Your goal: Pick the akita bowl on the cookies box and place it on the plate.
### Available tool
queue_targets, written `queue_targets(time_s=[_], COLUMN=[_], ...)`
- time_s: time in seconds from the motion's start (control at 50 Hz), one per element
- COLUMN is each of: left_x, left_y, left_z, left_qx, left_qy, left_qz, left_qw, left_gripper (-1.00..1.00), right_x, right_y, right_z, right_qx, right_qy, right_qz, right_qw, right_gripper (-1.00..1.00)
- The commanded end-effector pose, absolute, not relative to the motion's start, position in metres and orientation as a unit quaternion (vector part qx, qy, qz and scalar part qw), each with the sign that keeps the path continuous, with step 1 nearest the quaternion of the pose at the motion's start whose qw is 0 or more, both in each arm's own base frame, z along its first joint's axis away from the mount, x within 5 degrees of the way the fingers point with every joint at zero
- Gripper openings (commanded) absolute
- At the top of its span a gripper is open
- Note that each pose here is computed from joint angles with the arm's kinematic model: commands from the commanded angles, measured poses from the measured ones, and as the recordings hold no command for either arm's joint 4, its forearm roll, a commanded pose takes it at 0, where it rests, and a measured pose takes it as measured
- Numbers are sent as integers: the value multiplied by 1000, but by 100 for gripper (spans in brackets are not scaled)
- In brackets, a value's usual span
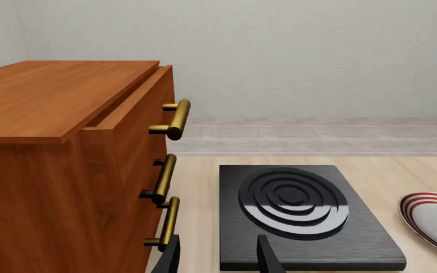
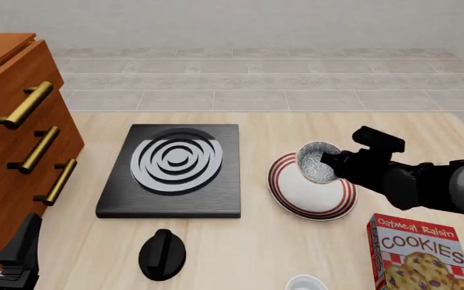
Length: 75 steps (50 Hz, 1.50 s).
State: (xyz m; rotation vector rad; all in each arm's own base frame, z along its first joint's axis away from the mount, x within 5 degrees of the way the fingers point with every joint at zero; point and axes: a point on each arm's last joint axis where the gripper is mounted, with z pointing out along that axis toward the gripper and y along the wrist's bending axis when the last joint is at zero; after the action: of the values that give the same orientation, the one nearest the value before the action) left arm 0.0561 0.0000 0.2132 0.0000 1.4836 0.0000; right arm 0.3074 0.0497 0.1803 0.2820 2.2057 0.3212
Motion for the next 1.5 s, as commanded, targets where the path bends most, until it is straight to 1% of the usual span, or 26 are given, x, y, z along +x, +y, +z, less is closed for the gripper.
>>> queue_targets(time_s=[0.02, 0.48, 1.5], left_x=[56, 56, 56], left_y=[0, 0, 0], left_z=[213, 213, 213], left_qx=[0, 0, 0], left_qy=[676, 676, 676], left_qz=[0, 0, 0], left_qw=[737, 737, 737], left_gripper=[100, 100, 100], right_x=[311, 322, 328], right_y=[47, 42, 36], right_z=[177, 166, 147], right_qx=[125, 132, 142], right_qy=[885, 889, 895], right_qz=[129, 119, 111], right_qw=[429, 421, 408], right_gripper=[-100, -100, -100])
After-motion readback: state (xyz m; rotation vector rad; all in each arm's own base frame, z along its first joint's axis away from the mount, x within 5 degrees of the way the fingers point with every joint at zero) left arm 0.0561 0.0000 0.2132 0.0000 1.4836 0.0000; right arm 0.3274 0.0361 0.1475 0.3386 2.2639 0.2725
